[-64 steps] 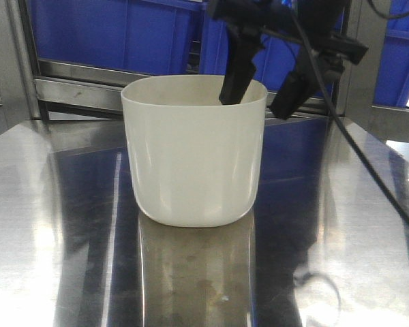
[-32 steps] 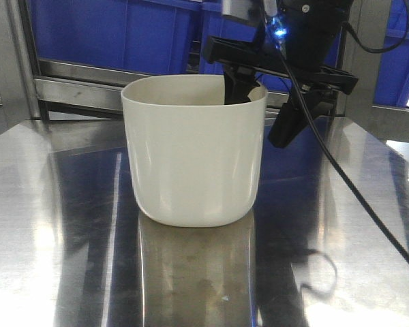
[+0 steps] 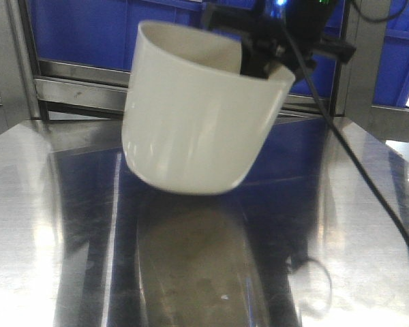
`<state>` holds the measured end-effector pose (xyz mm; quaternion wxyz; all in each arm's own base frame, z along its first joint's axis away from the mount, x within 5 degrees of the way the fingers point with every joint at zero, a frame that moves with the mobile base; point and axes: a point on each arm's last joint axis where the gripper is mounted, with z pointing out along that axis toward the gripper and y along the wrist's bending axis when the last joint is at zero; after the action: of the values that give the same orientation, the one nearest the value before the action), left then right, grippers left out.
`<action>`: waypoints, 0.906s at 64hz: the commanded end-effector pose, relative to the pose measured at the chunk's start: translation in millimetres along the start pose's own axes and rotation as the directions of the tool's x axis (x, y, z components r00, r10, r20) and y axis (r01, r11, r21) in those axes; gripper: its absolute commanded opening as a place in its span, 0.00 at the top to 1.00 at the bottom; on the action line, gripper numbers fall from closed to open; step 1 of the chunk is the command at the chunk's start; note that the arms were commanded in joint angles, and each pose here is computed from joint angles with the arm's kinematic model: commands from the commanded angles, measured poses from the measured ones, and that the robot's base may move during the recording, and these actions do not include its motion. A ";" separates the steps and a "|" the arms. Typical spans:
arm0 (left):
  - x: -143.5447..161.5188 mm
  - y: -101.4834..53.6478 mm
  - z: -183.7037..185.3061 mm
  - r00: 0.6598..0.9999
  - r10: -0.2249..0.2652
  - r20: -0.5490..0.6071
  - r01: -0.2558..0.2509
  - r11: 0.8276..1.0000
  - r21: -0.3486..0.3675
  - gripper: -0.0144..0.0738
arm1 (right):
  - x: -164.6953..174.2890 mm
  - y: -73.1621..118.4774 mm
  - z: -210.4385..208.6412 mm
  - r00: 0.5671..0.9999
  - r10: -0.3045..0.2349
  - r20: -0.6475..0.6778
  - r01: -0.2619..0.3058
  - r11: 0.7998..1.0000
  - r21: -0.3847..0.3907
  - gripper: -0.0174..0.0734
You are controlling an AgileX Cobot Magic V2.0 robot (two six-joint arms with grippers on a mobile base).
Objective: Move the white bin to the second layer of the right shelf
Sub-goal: 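Close the right gripper on the bin rim and lift it up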
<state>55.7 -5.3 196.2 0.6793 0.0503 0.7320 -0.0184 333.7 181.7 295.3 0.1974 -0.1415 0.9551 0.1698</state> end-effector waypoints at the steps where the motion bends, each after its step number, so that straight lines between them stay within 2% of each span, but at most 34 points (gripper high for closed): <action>1: 3.7 -0.5 1.0 0.998 -0.003 0.064 0.003 1.000 0.003 0.74 | -13.1 12.3 -56.2 0.975 -0.036 0.220 0.042 0.999 -0.025 0.75; 9: 3.7 -0.5 1.0 0.998 -0.003 0.064 0.003 1.000 0.003 0.74 | -12.3 14.6 -90.2 0.940 -0.070 0.334 0.074 0.997 0.000 0.75; 19: 3.7 -0.5 1.0 0.998 -0.003 0.064 0.003 1.000 0.003 0.74 | -3.2 15.8 -136.4 0.876 -0.114 0.469 0.106 0.993 0.042 0.75; 29: 3.7 -0.5 1.0 0.998 -0.003 0.064 0.003 1.000 0.003 0.74 | 18.0 6.4 -169.4 0.794 -0.098 0.600 0.083 0.995 0.052 0.75; 43: 3.7 -0.5 1.0 0.998 -0.003 0.064 0.003 1.000 0.003 0.74 | 72.6 -16.3 -190.6 0.673 -0.073 0.736 0.023 0.997 0.078 0.75; 51: 3.7 -0.5 1.0 0.998 -0.003 0.064 0.003 1.000 0.003 0.74 | 106.6 -26.6 -192.0 0.631 -0.066 0.773 -0.006 0.996 0.090 0.75; 58: 3.7 -0.5 1.0 0.998 -0.003 0.064 0.003 1.000 0.003 0.74 | 135.3 -32.2 -190.3 0.610 -0.064 0.790 -0.019 0.995 0.096 0.75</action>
<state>55.7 -5.3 196.2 0.6793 0.0503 0.7320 -0.0184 178.6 61.6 379.1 0.5347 -0.0676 0.8271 0.1597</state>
